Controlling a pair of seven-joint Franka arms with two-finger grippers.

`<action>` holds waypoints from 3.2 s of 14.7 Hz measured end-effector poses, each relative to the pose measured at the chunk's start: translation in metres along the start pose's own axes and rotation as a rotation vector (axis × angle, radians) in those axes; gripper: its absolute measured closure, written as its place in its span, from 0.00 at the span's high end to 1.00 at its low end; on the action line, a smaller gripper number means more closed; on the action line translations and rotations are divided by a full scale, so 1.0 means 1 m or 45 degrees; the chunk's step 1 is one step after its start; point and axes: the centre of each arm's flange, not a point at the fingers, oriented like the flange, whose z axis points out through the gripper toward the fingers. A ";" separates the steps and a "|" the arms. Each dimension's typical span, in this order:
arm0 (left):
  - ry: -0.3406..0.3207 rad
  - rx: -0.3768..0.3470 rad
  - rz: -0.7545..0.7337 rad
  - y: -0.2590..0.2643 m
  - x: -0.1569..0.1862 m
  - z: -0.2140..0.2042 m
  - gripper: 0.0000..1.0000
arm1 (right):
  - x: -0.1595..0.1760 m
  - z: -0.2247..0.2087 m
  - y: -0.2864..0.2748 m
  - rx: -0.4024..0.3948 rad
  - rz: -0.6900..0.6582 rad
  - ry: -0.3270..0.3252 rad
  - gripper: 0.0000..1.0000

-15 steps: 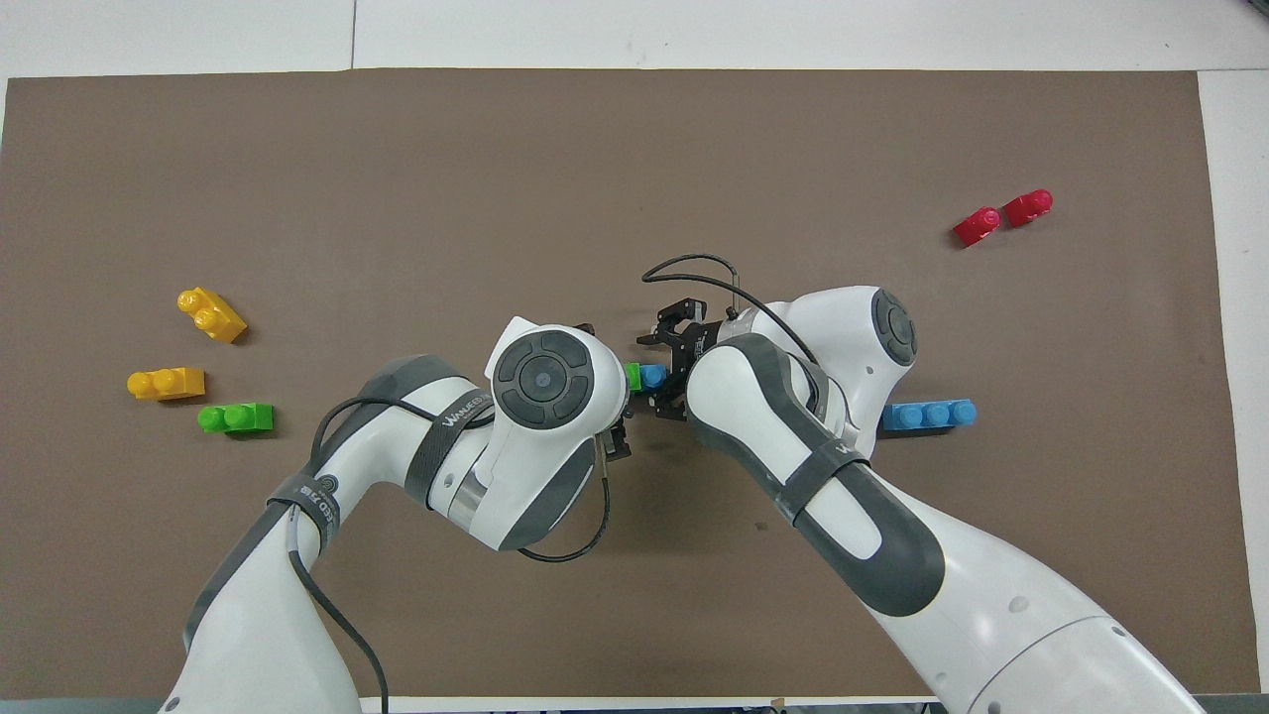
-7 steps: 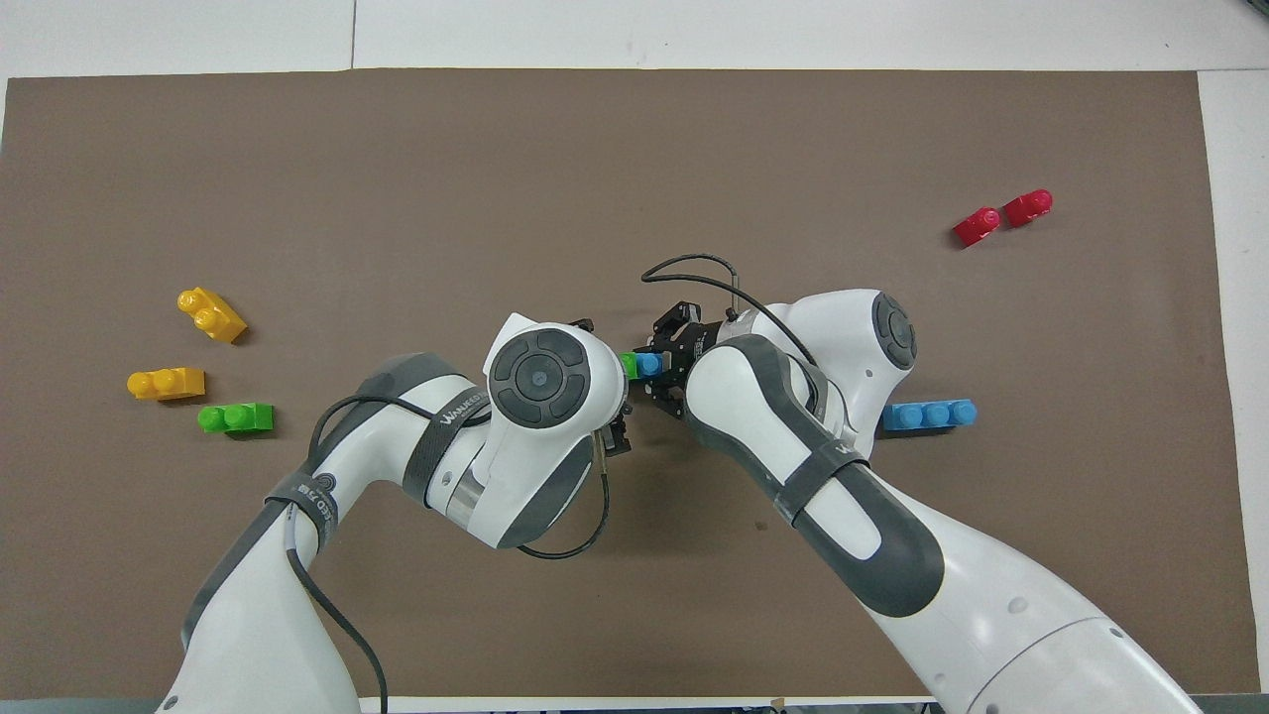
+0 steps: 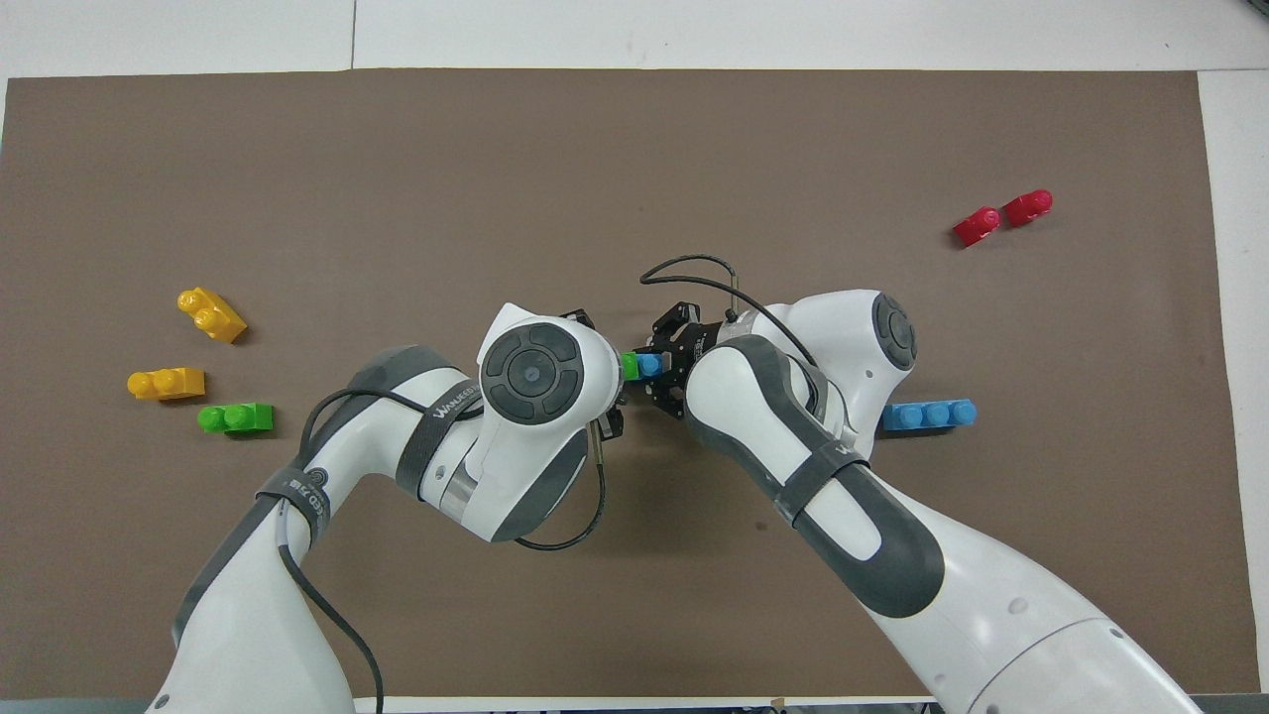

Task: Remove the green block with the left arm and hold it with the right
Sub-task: 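Pull the green block off with the left gripper while the right gripper holds blue, then carry the green block away with the left gripper while the right gripper carries blue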

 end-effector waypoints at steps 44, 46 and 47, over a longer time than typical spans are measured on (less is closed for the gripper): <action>0.060 0.193 1.068 0.118 0.323 -0.036 0.36 | 0.247 -0.238 -0.082 0.020 -0.024 -0.045 0.36; 0.058 0.194 1.112 0.121 0.327 -0.028 0.36 | 0.259 -0.235 -0.079 0.015 -0.009 -0.047 0.36; 0.056 0.195 1.133 0.122 0.329 -0.025 0.36 | 0.263 -0.233 -0.078 0.009 -0.007 -0.048 0.36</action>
